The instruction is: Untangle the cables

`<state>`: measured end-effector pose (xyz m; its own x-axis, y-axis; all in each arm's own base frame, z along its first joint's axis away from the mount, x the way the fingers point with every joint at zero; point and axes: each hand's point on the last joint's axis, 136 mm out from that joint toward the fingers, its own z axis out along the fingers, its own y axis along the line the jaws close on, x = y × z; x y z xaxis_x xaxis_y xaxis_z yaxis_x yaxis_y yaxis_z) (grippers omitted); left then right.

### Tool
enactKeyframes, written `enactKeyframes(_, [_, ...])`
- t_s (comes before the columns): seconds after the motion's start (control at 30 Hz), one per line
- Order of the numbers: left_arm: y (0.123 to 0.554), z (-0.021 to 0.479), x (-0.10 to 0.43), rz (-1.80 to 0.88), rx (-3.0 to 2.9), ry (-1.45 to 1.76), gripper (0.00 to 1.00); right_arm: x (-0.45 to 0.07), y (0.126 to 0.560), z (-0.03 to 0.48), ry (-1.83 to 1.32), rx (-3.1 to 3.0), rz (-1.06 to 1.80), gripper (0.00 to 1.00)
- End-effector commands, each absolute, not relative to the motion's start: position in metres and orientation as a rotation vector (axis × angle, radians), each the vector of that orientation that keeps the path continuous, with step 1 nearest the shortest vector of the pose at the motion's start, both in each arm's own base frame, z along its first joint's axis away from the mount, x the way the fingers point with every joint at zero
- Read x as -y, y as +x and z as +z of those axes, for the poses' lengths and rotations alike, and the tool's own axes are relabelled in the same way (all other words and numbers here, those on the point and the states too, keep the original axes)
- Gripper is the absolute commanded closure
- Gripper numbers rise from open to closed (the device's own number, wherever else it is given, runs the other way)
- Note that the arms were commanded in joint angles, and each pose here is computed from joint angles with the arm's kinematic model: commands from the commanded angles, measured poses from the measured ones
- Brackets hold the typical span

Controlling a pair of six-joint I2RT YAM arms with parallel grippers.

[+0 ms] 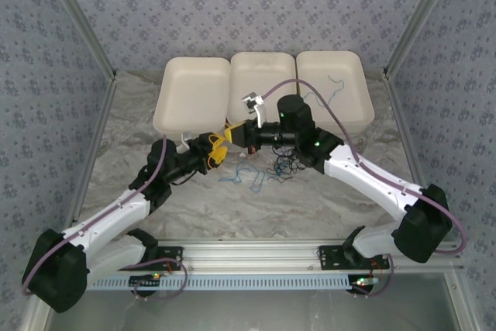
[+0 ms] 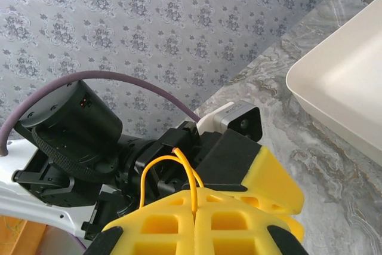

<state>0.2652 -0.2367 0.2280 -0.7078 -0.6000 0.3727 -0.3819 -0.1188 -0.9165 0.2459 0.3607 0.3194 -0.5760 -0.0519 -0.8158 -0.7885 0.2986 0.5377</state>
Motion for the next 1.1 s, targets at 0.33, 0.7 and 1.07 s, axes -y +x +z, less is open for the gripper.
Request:
enactKeyframes(0.33, [0.262,0.226,0.224,-1.911,-1.925,-1.192,0.88,-0.358,0.234,0.32,-0.752,-1.846,1.354,1.0])
enactKeyframes(0.7, [0.264,0.211,0.208,-1.793,-1.952,-1.226,1.0,-0.334,0.228,0.338,-0.689,-1.806,1.272,1.0])
enactKeyframes(1.07, [0.251,0.132,0.168,-1.647,-1.878,-1.548,1.0,-0.279,0.238,0.407,-0.473,-1.591,1.056,1.0])
